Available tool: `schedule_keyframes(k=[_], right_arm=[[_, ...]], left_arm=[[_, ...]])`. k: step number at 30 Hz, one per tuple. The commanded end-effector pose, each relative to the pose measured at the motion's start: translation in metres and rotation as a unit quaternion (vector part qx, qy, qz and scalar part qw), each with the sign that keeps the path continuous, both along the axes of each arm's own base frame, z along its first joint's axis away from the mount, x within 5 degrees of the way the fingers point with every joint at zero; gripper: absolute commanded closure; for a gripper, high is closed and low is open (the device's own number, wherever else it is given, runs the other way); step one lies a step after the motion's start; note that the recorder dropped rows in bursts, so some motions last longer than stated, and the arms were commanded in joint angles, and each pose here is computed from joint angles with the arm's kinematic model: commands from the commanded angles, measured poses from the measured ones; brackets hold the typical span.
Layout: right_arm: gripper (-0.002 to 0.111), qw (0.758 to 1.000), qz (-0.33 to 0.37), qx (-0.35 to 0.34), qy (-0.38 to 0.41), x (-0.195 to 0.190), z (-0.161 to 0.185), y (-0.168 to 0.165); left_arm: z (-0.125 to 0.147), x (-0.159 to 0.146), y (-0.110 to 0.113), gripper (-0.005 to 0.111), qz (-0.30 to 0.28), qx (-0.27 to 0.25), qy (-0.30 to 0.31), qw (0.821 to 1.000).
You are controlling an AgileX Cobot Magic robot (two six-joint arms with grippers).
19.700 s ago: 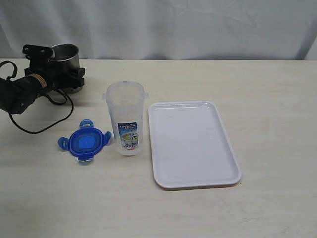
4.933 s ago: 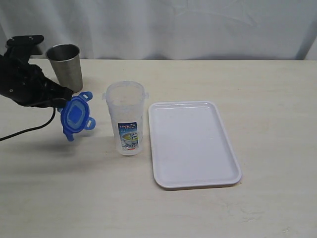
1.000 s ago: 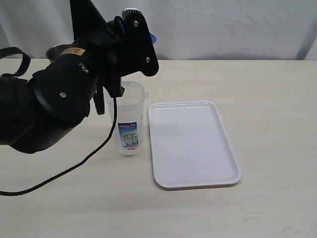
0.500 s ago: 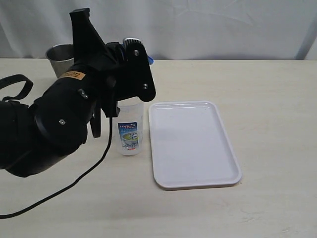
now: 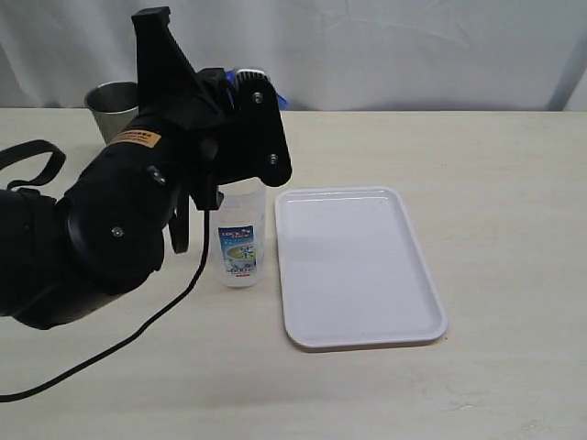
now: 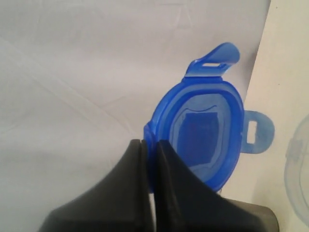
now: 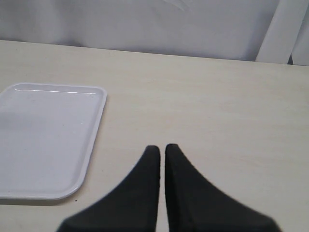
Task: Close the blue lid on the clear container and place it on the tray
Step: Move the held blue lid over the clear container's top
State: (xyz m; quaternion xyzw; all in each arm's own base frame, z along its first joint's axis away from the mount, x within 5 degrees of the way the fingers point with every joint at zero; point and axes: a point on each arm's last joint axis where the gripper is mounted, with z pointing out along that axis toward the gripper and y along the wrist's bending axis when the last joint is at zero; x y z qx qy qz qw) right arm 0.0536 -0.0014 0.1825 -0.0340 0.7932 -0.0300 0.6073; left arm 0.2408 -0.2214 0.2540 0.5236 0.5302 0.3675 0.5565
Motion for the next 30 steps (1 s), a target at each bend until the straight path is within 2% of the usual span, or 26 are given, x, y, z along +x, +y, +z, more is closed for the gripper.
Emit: schedule_keyframes(k=[1,6,9,13,30], right_arm=[[0.104,1.000,0.000,0.000,-0.003,0.000,0.000,0.000],[0.104,1.000,0.000,0.000,-0.003,0.000,0.000,0.000],[0.104,1.000,0.000,0.000,-0.003,0.000,0.000,0.000],[0.104,1.000,0.000,0.000,-0.003,0.000,0.000,0.000],[0.104,1.000,0.000,0.000,-0.003,0.000,0.000,0.000]], left_arm=[[0.001,0.005,0.007,0.107,0.007,0.015,-0.001,1.000],[-0.003,0.009,0.011,0.107,0.018,0.008,0.019,1.000],[-0.012,0.006,0.006,0.107,-0.010,0.002,0.066,0.998],[-0.007,0.008,0.010,0.107,0.014,0.002,0.041,0.999],[-0.010,0.000,0.004,0.107,0.014,-0.011,0.057,0.998]])
